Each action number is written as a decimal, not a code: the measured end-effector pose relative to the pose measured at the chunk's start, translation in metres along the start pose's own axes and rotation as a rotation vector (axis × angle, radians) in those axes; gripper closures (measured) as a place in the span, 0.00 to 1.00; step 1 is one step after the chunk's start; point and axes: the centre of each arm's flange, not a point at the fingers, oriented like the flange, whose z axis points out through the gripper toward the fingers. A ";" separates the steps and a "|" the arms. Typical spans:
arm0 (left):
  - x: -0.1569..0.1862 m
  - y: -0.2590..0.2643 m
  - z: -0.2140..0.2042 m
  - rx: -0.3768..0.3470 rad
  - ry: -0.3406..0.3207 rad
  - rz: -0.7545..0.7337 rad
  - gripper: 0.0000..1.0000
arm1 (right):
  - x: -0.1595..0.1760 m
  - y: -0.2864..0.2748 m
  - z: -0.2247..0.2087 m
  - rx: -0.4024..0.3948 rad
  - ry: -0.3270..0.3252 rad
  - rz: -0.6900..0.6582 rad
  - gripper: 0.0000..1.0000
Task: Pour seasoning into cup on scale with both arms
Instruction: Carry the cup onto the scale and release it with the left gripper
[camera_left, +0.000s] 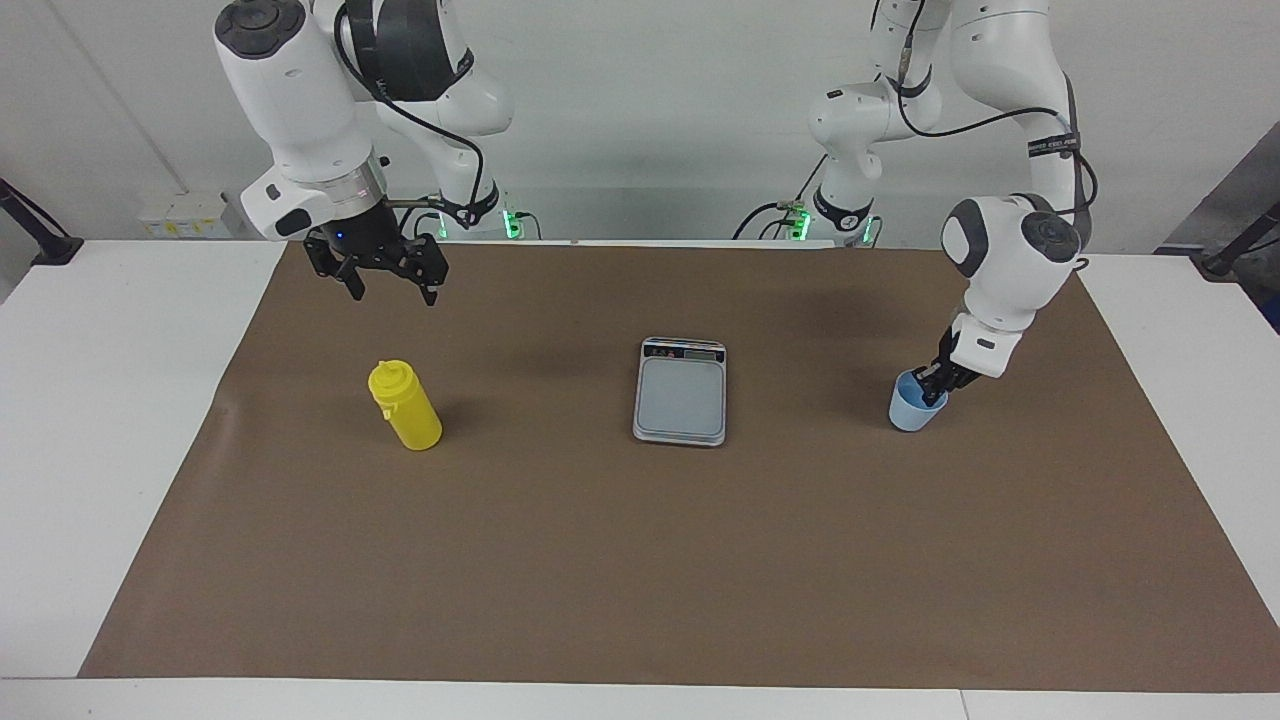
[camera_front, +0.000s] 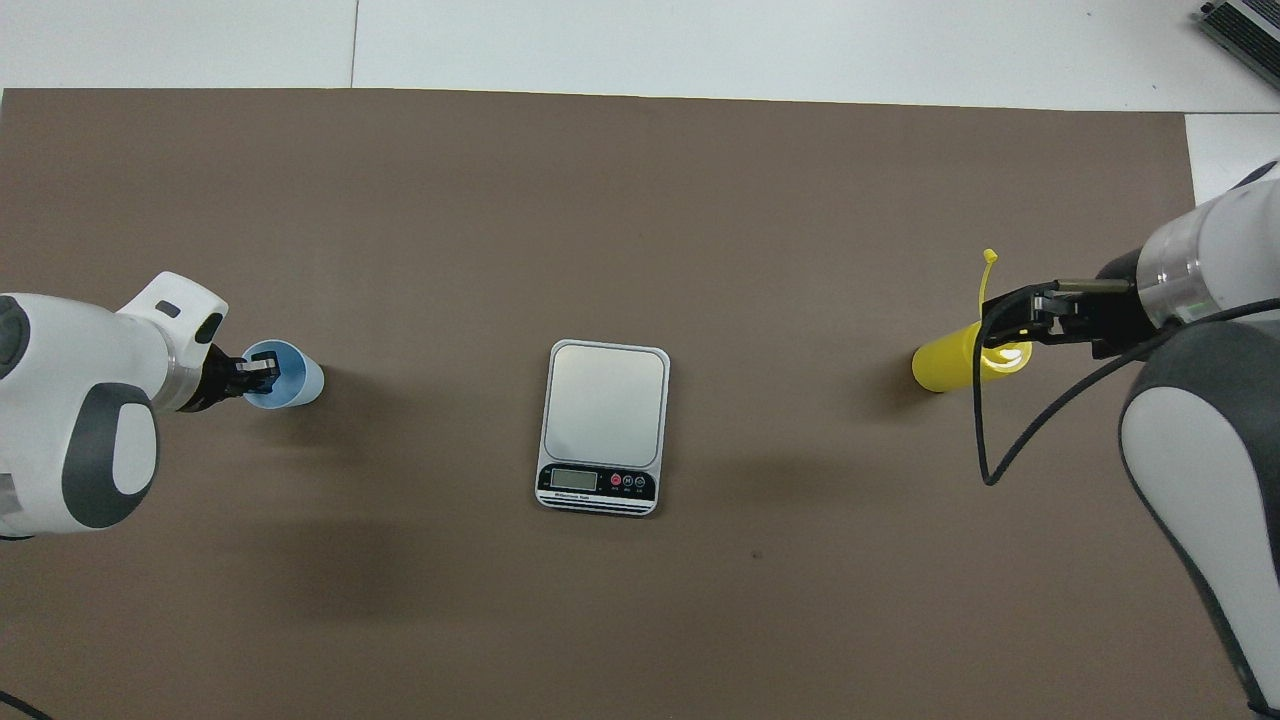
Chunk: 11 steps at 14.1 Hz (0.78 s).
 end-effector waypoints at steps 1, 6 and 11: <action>0.009 0.004 -0.019 0.000 -0.005 0.004 0.96 | 0.000 0.000 0.000 0.000 0.000 0.000 0.00; 0.028 0.043 -0.097 -0.006 -0.012 0.056 0.96 | 0.000 0.000 0.000 0.000 0.001 -0.001 0.00; 0.000 0.141 -0.133 -0.023 0.003 0.053 0.96 | 0.000 0.001 -0.001 0.000 0.001 0.001 0.00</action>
